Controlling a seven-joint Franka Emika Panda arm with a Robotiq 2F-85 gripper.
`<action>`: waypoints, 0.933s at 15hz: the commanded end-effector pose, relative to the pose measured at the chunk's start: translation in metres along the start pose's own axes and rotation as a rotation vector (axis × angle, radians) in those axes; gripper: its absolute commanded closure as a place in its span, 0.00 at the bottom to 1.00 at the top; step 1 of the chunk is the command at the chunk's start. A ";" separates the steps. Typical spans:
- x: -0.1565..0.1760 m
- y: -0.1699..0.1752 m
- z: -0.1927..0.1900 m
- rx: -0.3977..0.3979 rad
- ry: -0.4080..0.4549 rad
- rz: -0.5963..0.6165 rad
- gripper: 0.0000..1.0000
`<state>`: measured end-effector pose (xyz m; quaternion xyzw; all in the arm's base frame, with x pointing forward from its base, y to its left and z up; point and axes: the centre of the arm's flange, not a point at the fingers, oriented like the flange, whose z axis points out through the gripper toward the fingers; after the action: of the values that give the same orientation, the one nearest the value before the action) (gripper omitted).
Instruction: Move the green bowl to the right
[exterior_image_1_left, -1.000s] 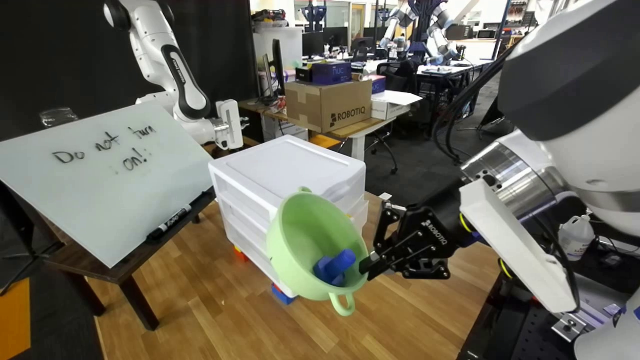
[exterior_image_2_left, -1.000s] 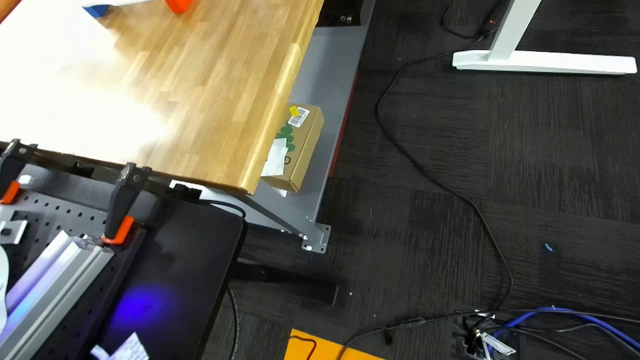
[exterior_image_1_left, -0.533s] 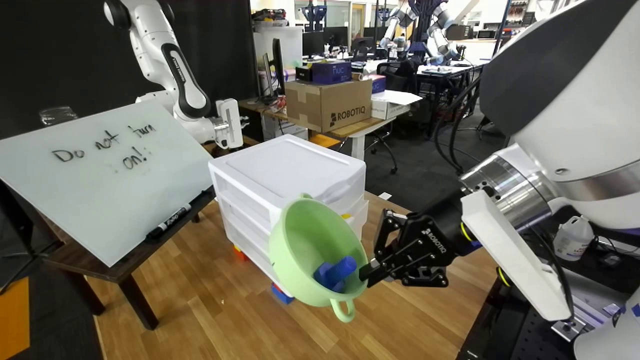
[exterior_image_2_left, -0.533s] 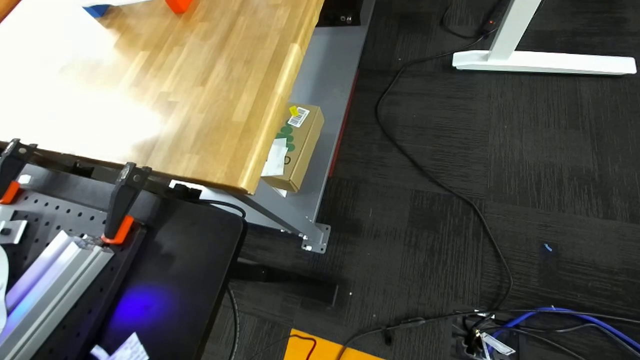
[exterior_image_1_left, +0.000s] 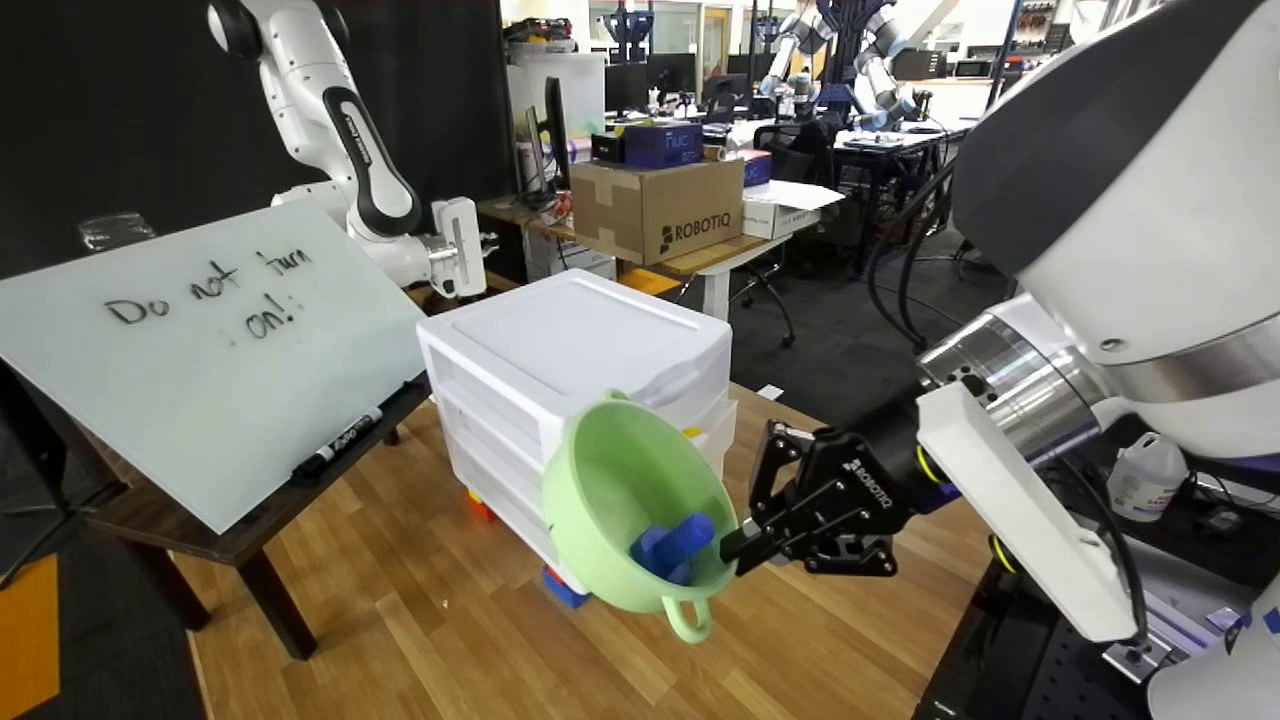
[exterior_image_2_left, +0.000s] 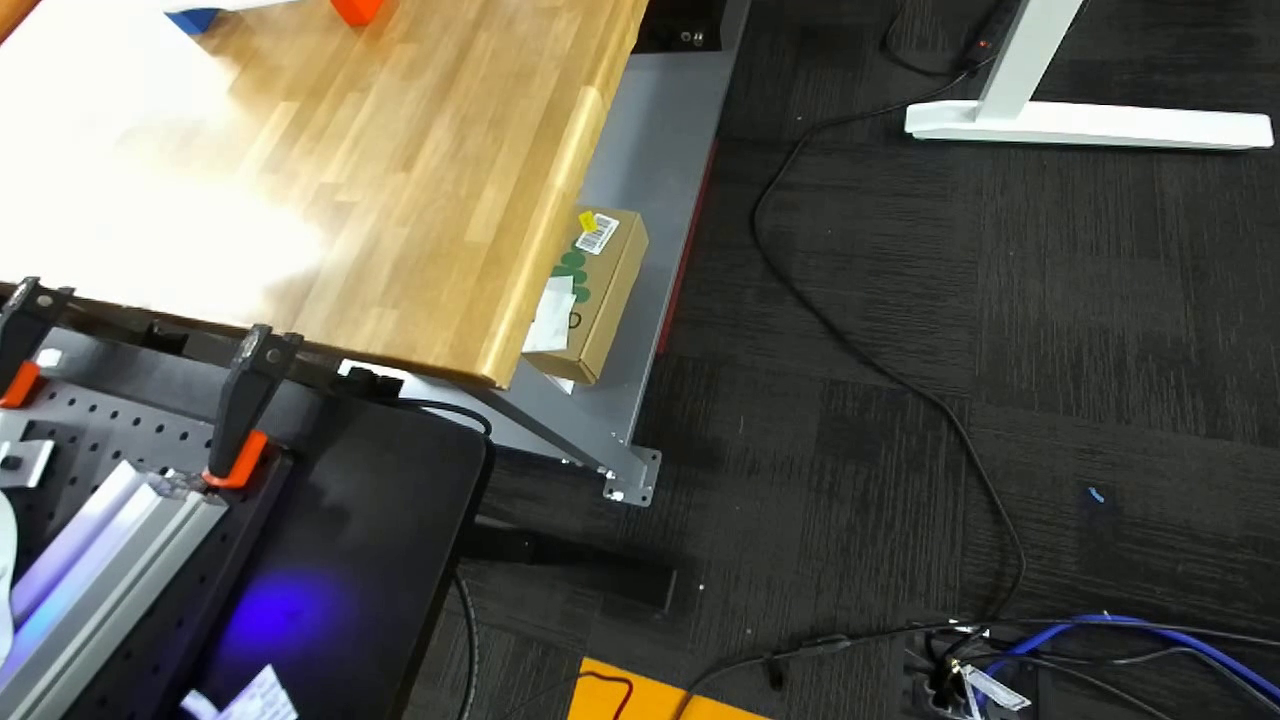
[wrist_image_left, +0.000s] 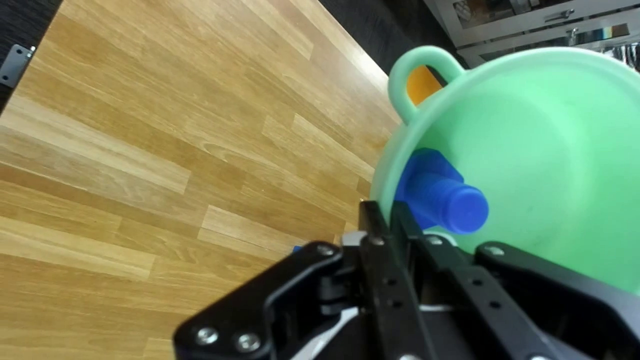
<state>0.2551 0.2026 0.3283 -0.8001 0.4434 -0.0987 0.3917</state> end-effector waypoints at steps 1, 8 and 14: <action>0.010 0.024 -0.002 -0.007 0.003 0.102 0.98; 0.003 0.089 0.009 -0.085 0.014 0.361 0.98; 0.004 0.116 0.007 -0.055 0.031 0.535 0.98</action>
<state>0.2319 0.1991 0.2627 -0.6951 0.6256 0.0024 0.3541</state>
